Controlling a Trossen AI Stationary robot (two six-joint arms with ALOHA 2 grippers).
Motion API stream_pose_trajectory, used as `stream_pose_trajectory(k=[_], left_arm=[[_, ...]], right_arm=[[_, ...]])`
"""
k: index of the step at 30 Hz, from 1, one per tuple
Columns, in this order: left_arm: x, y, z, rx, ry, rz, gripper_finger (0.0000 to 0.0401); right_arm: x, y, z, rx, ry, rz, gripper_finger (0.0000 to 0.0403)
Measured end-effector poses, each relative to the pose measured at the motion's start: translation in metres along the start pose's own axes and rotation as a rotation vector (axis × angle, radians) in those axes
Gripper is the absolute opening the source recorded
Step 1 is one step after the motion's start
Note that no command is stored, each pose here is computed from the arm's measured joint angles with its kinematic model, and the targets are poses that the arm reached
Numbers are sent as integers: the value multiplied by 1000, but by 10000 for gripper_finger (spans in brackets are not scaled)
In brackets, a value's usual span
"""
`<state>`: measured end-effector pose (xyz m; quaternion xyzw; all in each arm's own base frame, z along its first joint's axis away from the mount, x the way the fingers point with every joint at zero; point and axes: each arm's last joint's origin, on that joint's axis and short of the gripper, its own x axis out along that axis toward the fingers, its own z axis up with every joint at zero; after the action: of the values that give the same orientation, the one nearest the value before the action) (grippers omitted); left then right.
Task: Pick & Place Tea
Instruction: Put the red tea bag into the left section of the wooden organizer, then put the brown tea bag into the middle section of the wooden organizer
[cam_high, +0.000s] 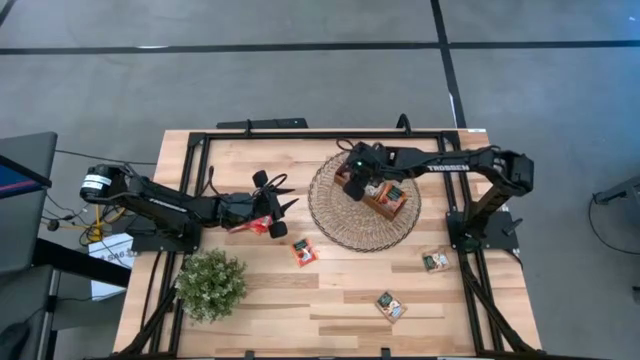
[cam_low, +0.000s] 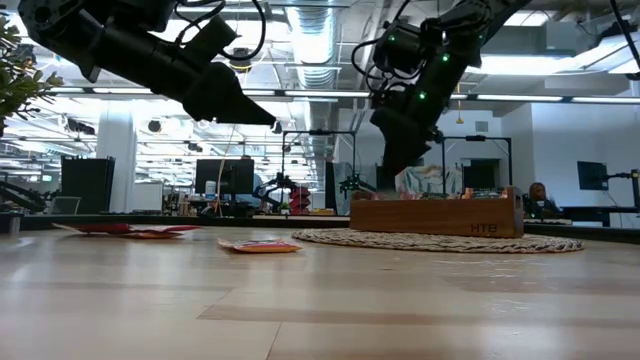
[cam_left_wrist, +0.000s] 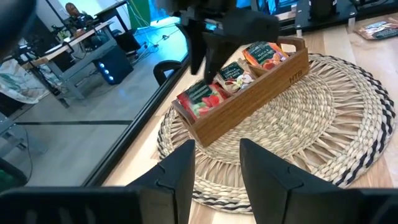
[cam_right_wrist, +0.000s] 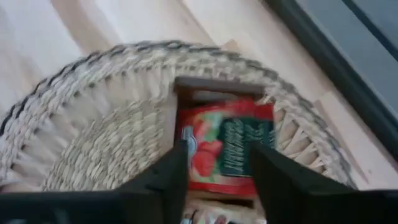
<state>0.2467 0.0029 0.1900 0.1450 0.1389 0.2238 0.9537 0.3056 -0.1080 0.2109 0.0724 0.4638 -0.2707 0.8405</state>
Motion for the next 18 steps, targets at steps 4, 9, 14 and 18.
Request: stream_pose_trajectory(k=[4, 9, 14, 18], left_arm=[[0, 0, 0, 0, 2, 0, 119], [0, 0, 0, 2, 4, 0, 119], [0, 0, -2, 8, 15, -3, 119], [0, -1, -2, -4, 22, -4, 119]], right_arm=[[-8, -8, 7, 32, 35, -88, 219], [-18, -7, 13, 9, 44, -191, 238], [-21, 9, 9, -72, 64, -110, 232], [-17, -4, 10, -24, 96, 20, 221]])
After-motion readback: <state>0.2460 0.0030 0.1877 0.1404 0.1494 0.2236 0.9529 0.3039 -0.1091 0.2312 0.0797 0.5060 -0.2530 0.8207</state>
